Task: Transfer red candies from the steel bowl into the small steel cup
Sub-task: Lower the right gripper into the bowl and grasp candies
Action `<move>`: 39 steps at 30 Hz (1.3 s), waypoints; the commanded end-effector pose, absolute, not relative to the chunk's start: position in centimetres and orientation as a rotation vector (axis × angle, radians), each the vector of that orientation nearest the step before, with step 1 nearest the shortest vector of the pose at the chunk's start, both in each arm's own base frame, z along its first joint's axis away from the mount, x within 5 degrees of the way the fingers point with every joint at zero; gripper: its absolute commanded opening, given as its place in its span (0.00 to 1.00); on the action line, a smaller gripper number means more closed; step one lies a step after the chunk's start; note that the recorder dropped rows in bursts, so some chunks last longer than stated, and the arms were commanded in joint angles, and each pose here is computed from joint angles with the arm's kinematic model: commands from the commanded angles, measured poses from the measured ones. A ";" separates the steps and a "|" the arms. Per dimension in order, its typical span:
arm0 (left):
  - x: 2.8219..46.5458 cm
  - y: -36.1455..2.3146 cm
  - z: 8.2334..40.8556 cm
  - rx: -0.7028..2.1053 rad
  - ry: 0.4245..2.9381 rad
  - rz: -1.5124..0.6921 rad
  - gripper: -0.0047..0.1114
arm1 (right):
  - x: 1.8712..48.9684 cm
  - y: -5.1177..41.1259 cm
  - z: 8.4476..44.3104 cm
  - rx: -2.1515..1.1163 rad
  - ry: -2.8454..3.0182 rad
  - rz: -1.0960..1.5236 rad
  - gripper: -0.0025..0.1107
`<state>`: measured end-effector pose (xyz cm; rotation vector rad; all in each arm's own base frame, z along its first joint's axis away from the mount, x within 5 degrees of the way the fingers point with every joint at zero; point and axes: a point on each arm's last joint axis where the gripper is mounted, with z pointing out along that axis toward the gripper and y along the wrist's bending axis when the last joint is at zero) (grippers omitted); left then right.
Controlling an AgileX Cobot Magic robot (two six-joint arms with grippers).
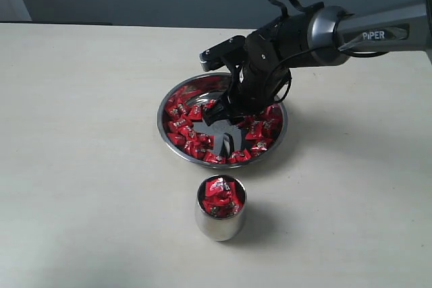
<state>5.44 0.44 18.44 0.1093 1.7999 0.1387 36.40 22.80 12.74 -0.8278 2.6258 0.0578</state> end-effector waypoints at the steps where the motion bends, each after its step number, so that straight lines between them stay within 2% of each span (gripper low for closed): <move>1: 5.4 0.4 18.6 0.105 1.788 0.134 0.04 | 36.6 22.6 12.2 -0.831 2.647 0.040 0.42; 10: 5.4 0.4 18.6 0.105 1.788 0.134 0.04 | 36.6 22.5 11.6 -0.841 2.654 0.031 0.40; 13: 5.4 0.4 18.6 0.105 1.788 0.134 0.04 | 36.6 22.5 11.6 -0.845 2.652 0.027 0.27; 16: 5.4 0.4 18.6 0.105 1.788 0.134 0.04 | 36.7 22.5 11.7 -0.846 2.646 0.027 0.07; 18: 5.4 0.4 18.6 0.105 1.788 0.134 0.04 | 36.7 22.6 11.7 -0.845 2.639 0.031 0.02; 22: 5.4 0.4 18.6 0.105 1.788 0.134 0.04 | 36.8 22.6 12.6 -0.836 2.612 0.042 0.02; 34: 5.4 0.4 18.6 0.105 1.788 0.134 0.04 | 34.4 22.2 19.1 -0.714 2.691 0.181 0.02; 39: 5.4 0.4 18.6 0.105 1.788 0.134 0.04 | 31.4 23.5 21.0 -0.856 2.754 0.302 0.02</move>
